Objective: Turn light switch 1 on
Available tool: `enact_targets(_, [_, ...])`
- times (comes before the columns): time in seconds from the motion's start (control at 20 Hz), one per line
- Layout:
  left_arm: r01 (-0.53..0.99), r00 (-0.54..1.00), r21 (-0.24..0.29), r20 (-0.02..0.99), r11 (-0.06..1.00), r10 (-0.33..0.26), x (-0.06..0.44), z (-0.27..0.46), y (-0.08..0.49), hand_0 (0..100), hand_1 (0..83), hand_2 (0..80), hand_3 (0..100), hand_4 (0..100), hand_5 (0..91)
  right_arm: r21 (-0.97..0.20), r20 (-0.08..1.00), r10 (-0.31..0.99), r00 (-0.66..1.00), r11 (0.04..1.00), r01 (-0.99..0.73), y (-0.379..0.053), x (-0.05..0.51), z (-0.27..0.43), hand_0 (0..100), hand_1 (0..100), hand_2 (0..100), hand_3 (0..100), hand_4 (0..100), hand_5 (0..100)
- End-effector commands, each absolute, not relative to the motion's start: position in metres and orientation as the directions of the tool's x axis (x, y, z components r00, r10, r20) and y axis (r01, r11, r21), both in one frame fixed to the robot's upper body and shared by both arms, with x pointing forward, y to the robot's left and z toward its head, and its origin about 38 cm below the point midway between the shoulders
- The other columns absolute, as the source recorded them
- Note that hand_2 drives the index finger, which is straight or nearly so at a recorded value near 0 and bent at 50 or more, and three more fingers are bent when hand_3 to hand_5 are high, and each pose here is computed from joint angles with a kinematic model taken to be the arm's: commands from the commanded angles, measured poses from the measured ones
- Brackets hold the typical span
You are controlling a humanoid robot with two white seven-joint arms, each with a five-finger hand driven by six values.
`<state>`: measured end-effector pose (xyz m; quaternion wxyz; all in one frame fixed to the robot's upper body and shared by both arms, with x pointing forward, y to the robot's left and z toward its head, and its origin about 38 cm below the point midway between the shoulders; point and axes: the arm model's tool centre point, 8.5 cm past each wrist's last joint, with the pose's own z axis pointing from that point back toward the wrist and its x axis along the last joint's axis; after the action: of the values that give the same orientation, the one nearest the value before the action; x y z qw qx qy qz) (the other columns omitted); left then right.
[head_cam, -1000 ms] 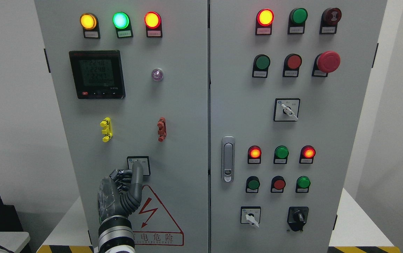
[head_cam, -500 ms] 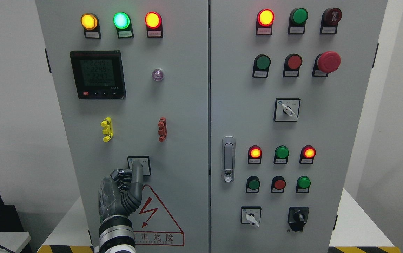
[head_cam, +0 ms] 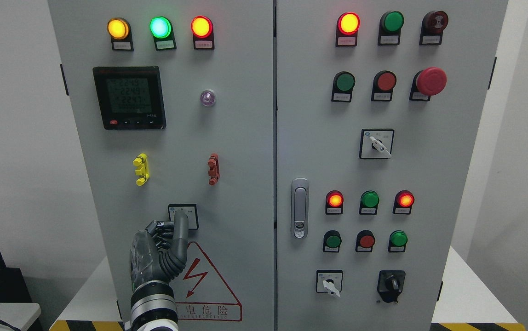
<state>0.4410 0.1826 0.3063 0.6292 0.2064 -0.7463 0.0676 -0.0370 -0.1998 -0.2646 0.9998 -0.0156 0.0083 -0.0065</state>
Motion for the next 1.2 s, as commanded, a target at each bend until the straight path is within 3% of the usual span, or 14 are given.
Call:
enact_targets(0.0, [-0.392,-0.117,0.164,0.967,0.905,-0.226,0.4429,0.3051,0.1825,48,28.7,44.9,77,86,87.8,-0.029,-0.017,-0.021,1.000,0.999,0.021,-0.1989,-0.0375,-0.2646,12,39,0,0,0,0])
enact_targets(0.9, [-0.378,-0.119,0.165,0.967,0.911,-0.224,0.4435,0.3056,0.1808,59,27.0,44.5,80,87,87.7,-0.029,-0.015,-0.021,1.000,0.999,0.021,-0.1989,-0.0365,-0.2646,12,39,0,0,0,0])
enact_targets(1.15, [-0.378,-0.117,0.164,0.968,0.911,-0.223,0.4438,0.3051,0.1812,66,18.2,44.8,81,87,87.7,-0.029,-0.017,-0.021,1.000,0.999,0.021,-0.1989,-0.0375,-0.2646,12,39,0,0,0,0])
